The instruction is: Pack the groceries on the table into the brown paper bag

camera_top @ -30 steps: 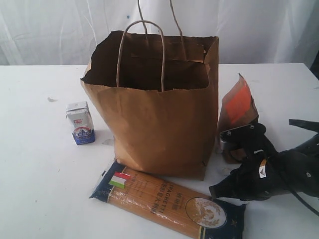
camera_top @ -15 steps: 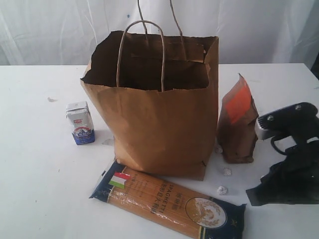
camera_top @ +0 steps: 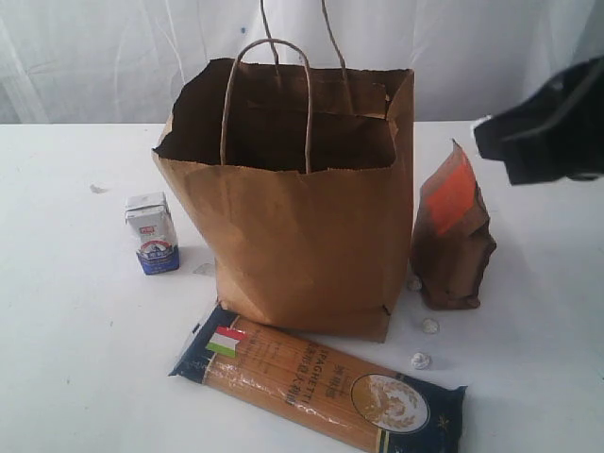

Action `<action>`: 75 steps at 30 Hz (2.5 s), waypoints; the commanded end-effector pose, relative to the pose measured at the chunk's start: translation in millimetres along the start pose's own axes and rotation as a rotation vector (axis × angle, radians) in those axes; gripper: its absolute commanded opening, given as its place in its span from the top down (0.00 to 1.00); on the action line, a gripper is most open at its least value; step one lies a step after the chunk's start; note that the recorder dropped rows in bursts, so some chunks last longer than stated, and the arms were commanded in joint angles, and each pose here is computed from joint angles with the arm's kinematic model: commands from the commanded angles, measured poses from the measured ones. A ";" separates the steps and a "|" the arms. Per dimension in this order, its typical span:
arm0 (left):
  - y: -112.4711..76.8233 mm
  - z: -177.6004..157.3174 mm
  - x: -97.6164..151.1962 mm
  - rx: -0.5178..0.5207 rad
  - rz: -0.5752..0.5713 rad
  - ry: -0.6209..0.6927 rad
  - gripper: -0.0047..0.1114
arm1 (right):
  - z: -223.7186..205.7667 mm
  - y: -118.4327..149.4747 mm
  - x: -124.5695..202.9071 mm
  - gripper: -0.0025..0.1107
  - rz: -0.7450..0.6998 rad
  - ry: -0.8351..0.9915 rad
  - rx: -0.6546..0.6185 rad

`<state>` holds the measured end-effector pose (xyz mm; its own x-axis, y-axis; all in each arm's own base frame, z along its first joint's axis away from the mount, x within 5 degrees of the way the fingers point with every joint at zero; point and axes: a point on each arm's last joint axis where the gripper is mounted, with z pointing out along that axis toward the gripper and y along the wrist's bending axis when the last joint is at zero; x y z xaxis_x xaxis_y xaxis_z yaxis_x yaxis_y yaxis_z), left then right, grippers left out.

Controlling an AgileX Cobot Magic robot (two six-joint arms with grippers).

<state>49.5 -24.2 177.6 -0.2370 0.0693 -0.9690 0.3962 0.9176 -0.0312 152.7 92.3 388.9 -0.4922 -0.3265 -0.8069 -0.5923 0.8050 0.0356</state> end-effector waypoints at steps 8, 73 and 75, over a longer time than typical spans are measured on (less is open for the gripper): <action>0.0 0.1 1.5 0.000 -0.009 0.002 0.96 | 34.1 12.6 -63.8 0.98 -0.135 -0.009 -0.054; 0.0 0.1 1.5 0.000 -0.009 0.002 0.96 | 9.5 15.8 -101.4 0.52 -0.202 -0.022 0.119; 0.0 0.1 1.5 0.000 -0.009 0.002 0.96 | -8.5 12.8 -89.7 0.52 -0.172 -0.063 0.146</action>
<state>49.5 -24.2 177.6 -0.2370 0.0693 -0.9690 0.3962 0.9176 -0.0312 199.6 144.2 464.0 -0.3657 -0.4879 -0.7926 -0.6080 0.7700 -0.1935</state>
